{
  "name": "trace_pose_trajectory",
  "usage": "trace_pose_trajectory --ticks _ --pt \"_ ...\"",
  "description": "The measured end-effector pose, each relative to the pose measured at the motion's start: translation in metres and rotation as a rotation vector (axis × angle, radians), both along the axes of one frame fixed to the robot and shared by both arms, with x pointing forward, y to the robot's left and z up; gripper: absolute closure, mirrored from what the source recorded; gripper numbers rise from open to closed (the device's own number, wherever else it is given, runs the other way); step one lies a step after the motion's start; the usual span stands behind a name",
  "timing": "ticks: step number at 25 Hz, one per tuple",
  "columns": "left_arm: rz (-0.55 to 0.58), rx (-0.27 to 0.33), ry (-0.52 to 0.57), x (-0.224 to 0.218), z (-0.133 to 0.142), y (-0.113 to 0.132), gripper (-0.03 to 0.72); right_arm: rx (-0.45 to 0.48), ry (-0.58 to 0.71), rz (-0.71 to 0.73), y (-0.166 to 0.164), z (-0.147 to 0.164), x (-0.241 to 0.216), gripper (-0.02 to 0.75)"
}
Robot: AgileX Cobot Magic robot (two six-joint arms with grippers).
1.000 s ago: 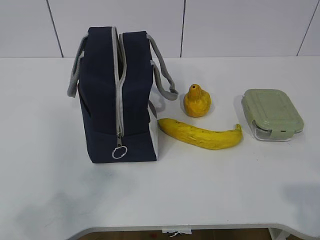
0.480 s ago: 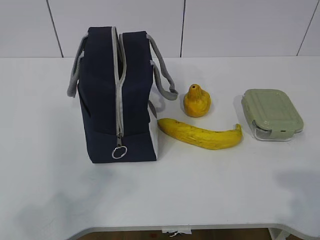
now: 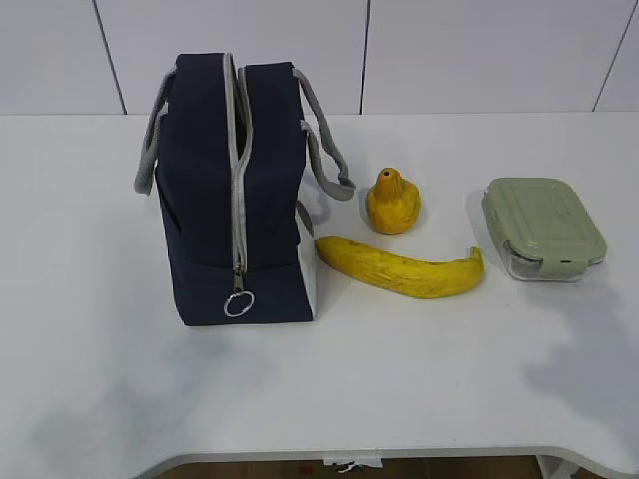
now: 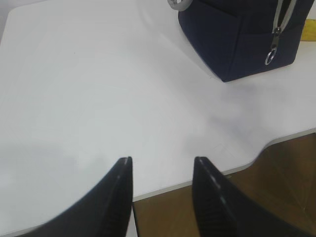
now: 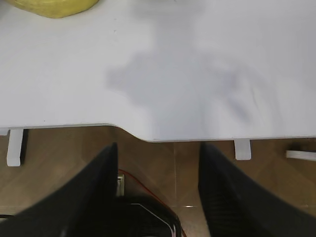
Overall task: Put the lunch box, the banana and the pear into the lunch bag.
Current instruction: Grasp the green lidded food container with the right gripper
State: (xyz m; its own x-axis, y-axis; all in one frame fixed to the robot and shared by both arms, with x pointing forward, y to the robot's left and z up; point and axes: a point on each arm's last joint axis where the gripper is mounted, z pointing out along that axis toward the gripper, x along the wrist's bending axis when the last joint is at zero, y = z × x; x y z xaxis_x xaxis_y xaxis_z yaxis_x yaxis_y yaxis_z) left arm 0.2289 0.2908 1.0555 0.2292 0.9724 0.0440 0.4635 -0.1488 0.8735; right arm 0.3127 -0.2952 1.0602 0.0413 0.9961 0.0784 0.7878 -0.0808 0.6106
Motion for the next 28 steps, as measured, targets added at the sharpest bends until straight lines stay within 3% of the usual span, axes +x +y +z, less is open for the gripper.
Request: trace_pose_trajectory --ticks 17,23,28 --pt "-0.001 -0.002 0.0 0.0 0.0 0.0 0.381 0.014 0.142 -0.035 -0.002 0.013 0.127 0.323" --pt "-0.001 -0.002 0.0 0.0 0.0 0.0 0.381 0.012 0.202 -0.081 -0.028 0.007 0.173 0.323" --pt "-0.001 -0.002 0.0 0.0 0.0 0.0 0.381 0.111 0.216 -0.06 -0.057 -0.003 0.199 0.323"
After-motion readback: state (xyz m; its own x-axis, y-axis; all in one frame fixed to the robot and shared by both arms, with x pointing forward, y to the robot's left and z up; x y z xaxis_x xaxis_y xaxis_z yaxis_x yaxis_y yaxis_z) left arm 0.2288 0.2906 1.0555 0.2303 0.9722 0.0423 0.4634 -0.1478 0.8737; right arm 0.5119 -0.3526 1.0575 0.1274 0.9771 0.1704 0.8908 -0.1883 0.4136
